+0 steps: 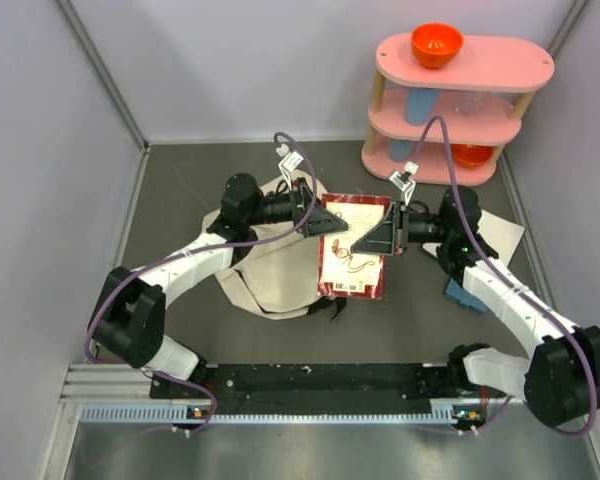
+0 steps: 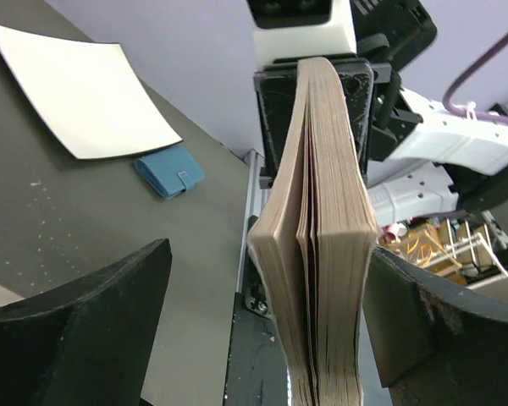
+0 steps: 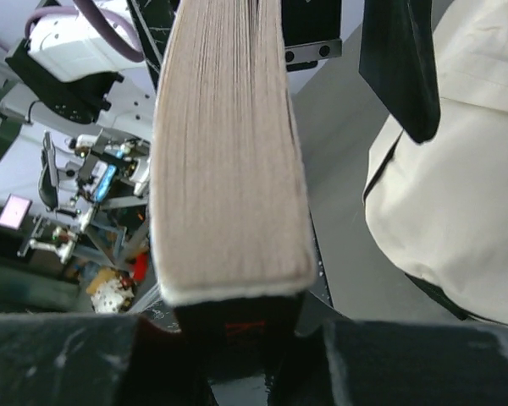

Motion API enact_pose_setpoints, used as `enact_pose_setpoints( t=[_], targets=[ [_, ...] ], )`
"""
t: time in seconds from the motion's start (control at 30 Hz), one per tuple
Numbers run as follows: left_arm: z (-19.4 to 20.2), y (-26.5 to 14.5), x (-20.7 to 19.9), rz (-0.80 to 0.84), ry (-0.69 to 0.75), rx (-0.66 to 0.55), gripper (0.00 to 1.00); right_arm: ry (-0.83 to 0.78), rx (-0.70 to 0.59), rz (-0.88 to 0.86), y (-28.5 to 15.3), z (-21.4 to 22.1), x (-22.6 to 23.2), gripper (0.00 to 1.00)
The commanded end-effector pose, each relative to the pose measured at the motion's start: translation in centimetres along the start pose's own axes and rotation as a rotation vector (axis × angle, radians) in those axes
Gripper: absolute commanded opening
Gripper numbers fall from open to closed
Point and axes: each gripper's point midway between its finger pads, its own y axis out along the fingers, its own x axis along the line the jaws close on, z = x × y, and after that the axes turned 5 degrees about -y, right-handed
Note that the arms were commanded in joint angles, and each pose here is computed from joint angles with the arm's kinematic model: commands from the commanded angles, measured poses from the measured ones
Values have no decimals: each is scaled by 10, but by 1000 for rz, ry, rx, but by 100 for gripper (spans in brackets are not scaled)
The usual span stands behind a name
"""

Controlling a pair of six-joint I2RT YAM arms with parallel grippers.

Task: Pack the student bag
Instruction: Pick up the book from the center of the board.

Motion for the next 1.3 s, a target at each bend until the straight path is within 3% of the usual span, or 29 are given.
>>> enact_pose_setpoints(
  t=[0.0,0.03,0.1,0.13,0.27,0.3,0.33,0.4,0.43,0.53,0.57,0.6,0.7,0.73,0.77,0.83,1.0,1.07,1.27],
  targets=[
    [-7,0,-30,133,85,19,88,-134,73,-93,6,-5,15,0],
    [-6,-1,-30,136,83,25,72,-117,87,-91,7,-2,13,0],
    [-5,-1,-30,142,79,34,57,-133,91,-82,9,-4,8,0],
    [-4,-1,-31,144,78,38,35,-131,98,-79,9,-3,6,0],
    [-4,-2,-27,115,75,29,0,-102,126,-24,9,1,-6,1],
    [-3,-2,-25,109,75,31,0,-118,121,-5,10,0,-10,3],
    [-5,-2,-25,96,81,15,0,-115,118,8,10,-1,-12,13],
    [-6,-4,-19,62,83,2,0,-107,74,102,11,-9,-27,37],
    [-8,-8,-18,36,85,-20,0,-84,57,164,9,-9,-35,57],
    [-23,-29,-2,-95,91,-145,0,-41,-36,355,0,-18,-65,76],
    [-40,-44,9,-166,83,-237,0,-24,-66,402,-5,-16,-71,79],
    [-45,-55,13,-201,79,-288,0,18,-139,497,-12,-22,-85,82],
    [-63,-102,24,-328,62,-486,0,127,-282,562,-24,-14,-96,85],
    [-62,-114,20,-344,67,-531,0,89,-354,513,-22,-26,-88,87],
    [-64,-122,19,-354,66,-566,0,146,-359,507,-23,-6,-97,87],
    [-65,-133,14,-366,62,-631,0,178,-443,415,-16,-13,-81,87],
    [-54,-142,5,-263,-54,-737,0,185,-424,368,24,8,-62,88],
    [-55,-142,-4,-199,-58,-761,0,165,-495,293,28,1,-51,88],
    [-54,-144,0,-204,-87,-776,0,203,-480,175,45,-3,-45,88]
  ],
)
